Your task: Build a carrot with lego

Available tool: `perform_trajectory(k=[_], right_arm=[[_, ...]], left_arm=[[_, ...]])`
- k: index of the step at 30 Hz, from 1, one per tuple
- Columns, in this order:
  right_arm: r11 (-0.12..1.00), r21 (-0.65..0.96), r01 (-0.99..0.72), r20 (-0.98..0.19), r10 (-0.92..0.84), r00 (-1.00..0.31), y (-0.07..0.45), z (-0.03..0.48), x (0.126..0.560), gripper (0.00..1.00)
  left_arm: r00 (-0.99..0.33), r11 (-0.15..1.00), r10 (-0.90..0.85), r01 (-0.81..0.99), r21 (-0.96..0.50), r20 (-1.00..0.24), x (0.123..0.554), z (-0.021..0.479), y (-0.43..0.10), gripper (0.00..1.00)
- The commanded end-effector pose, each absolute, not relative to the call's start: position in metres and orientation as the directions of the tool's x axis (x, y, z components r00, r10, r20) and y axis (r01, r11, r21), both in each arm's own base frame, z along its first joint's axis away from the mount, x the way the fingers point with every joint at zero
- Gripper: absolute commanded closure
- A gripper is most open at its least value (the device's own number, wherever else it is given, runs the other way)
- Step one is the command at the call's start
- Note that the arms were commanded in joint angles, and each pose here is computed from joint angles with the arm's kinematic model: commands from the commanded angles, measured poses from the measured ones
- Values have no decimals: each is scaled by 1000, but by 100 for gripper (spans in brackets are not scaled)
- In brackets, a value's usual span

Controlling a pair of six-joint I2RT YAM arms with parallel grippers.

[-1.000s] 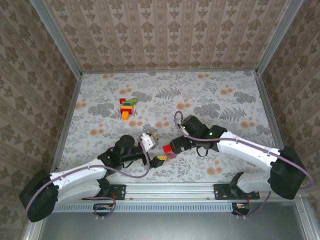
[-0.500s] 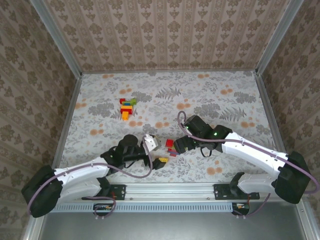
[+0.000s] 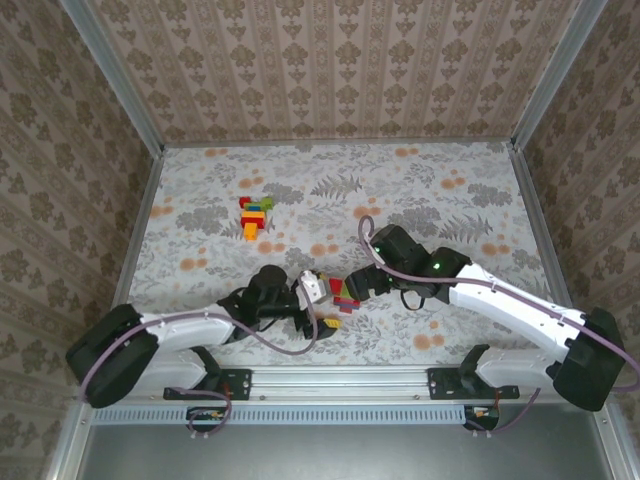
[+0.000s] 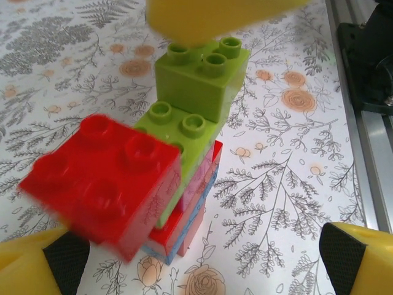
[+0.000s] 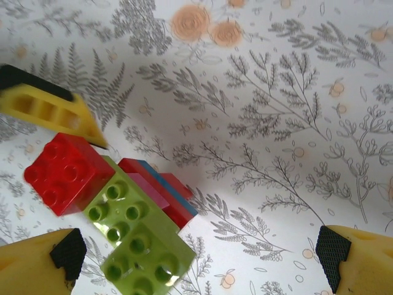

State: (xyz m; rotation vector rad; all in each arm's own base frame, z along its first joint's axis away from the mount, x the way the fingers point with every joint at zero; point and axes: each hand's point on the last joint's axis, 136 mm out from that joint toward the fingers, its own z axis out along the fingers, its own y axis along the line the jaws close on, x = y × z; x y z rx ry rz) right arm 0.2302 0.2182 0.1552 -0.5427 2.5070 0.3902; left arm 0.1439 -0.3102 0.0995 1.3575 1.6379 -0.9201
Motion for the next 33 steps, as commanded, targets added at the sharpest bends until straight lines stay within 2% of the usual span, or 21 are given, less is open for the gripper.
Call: perform_trajectory(k=[1,13,17,20,27,33], right_arm=[[872,158,-462,-593,-290,-751,218,174,233,0],[874,145,-463,-603,-293,-742,215,187,233,0],[879,138,-456,-599,-292,-745,212,187,233,0],[881,135,-454,-601,-292,-745,212,188,233,0],[885,125,-449,-599,-293,-745,211,188,236,0],[888,119,-445,-607,-290,-740,208,191,236,0]], left_arm=[[-30,113,350,994,11,-936,152,115,-323,0],[-21,71,330,997,3,-944,169,112,-337,0],[-34,18,327,999,-29,-945,165,108,-343,1],[-42,6,338,999,-42,-940,164,102,-344,9],[-72,10,342,997,-72,-937,168,97,-340,51],[-80,11,339,997,-81,-937,172,97,-341,65]])
